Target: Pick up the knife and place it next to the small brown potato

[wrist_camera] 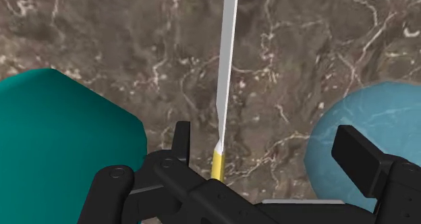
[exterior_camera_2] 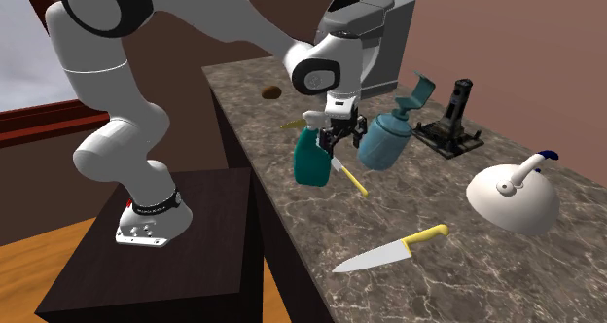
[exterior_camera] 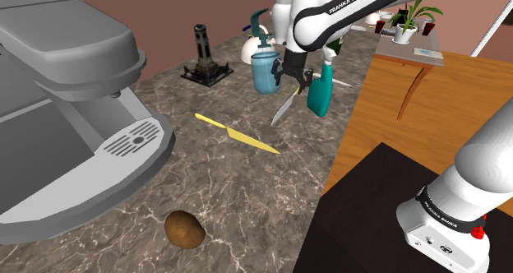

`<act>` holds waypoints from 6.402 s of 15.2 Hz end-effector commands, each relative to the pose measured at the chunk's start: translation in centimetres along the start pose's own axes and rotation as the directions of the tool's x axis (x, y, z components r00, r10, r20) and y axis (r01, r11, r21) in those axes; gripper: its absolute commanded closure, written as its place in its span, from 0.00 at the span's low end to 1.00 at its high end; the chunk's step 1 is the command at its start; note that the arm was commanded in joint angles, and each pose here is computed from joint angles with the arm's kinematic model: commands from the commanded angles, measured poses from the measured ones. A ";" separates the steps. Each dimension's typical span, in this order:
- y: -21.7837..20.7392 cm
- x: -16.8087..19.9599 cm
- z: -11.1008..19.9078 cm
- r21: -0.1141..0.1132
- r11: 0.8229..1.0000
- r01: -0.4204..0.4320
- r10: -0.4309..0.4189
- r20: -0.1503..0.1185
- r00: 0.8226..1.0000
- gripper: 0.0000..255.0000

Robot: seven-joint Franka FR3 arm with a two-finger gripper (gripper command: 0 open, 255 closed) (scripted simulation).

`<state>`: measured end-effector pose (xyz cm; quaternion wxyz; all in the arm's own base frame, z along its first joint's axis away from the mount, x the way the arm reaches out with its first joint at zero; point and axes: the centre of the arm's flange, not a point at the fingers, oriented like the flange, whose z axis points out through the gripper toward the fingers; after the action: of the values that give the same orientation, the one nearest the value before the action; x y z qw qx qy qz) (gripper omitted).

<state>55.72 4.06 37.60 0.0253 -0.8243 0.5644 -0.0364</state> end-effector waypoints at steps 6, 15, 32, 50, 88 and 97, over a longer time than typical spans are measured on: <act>1.0 -0.1 4.6 -0.079 0.997 -0.005 0.008 0.049 0.999 0.00; -0.6 0.8 3.5 -0.078 0.997 -0.005 0.009 0.049 0.999 1.00; 2.5 5.8 4.9 0.012 1.000 -0.012 0.010 0.164 0.986 0.00; 2.3 5.8 2.8 0.012 1.000 -0.012 0.010 0.164 0.986 1.00; -1.7 -14.7 -8.7 0.012 1.000 -0.012 0.010 0.164 0.986 1.00; -3.4 -26.5 -8.9 0.012 1.000 -0.012 0.010 0.164 0.986 1.00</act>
<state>49.04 28.73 45.92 0.0772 -0.8219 0.5637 0.0282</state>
